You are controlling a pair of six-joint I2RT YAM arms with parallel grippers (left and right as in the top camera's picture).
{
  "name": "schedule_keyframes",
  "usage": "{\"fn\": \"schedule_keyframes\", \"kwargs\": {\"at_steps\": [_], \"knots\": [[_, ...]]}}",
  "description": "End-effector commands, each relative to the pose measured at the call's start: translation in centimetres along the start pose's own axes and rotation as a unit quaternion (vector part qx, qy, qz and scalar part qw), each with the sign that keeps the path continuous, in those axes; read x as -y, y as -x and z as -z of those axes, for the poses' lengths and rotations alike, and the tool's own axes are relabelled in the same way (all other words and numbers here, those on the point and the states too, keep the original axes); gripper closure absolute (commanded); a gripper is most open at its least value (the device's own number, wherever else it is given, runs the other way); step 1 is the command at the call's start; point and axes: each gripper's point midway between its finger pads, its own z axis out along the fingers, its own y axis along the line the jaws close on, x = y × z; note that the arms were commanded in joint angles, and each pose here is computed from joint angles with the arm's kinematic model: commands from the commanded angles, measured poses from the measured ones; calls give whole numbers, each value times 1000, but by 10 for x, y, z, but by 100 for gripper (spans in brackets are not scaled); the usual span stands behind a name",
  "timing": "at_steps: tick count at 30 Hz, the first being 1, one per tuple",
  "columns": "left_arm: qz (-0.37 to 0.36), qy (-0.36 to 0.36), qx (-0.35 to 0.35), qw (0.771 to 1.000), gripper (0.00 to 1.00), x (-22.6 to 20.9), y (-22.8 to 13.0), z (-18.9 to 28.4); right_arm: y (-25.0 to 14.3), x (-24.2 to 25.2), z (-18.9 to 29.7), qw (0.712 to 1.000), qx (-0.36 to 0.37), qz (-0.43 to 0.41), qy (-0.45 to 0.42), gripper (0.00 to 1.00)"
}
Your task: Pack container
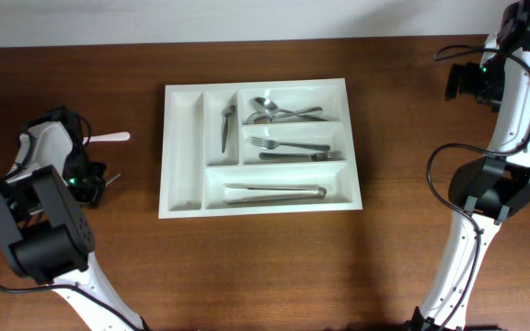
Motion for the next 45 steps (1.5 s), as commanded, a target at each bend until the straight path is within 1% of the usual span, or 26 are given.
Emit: {"fn": "schedule_keyframes", "kwargs": {"at_steps": [1, 4, 8, 12, 21, 27, 33, 38, 41, 45], "knots": [[12, 24, 1, 1000, 98, -13, 11, -5, 1, 1, 10, 1000, 10, 1, 4, 1], [24, 25, -3, 999, 98, -18, 18, -7, 1, 1, 10, 1000, 10, 1, 4, 1], [34, 1, 3, 999, 98, -12, 30, -9, 1, 1, 10, 1000, 10, 1, 4, 1], [4, -35, 1, 999, 98, 4, 32, -9, 1, 1, 10, 1000, 10, 1, 4, 1], [-24, -51, 17, 998, 98, 12, 40, -8, 1, 1, 10, 1000, 10, 1, 4, 1], [-6, -48, 14, 999, 98, 2, 52, -11, 1, 1, 10, 1000, 10, 1, 4, 1], [16, -38, 13, 999, 98, -18, 74, -17, 1, 1, 10, 1000, 10, 1, 4, 1], [-1, -38, 8, 999, 98, -31, 87, -22, 1, 1, 10, 1000, 10, 1, 4, 1], [-17, -37, 8, 999, 98, -32, 88, -22, 1, 1, 10, 1000, 10, 1, 4, 1], [-20, -40, 2, 999, 98, -31, 86, -22, 1, 1, 10, 1000, 10, 1, 4, 1]]}}
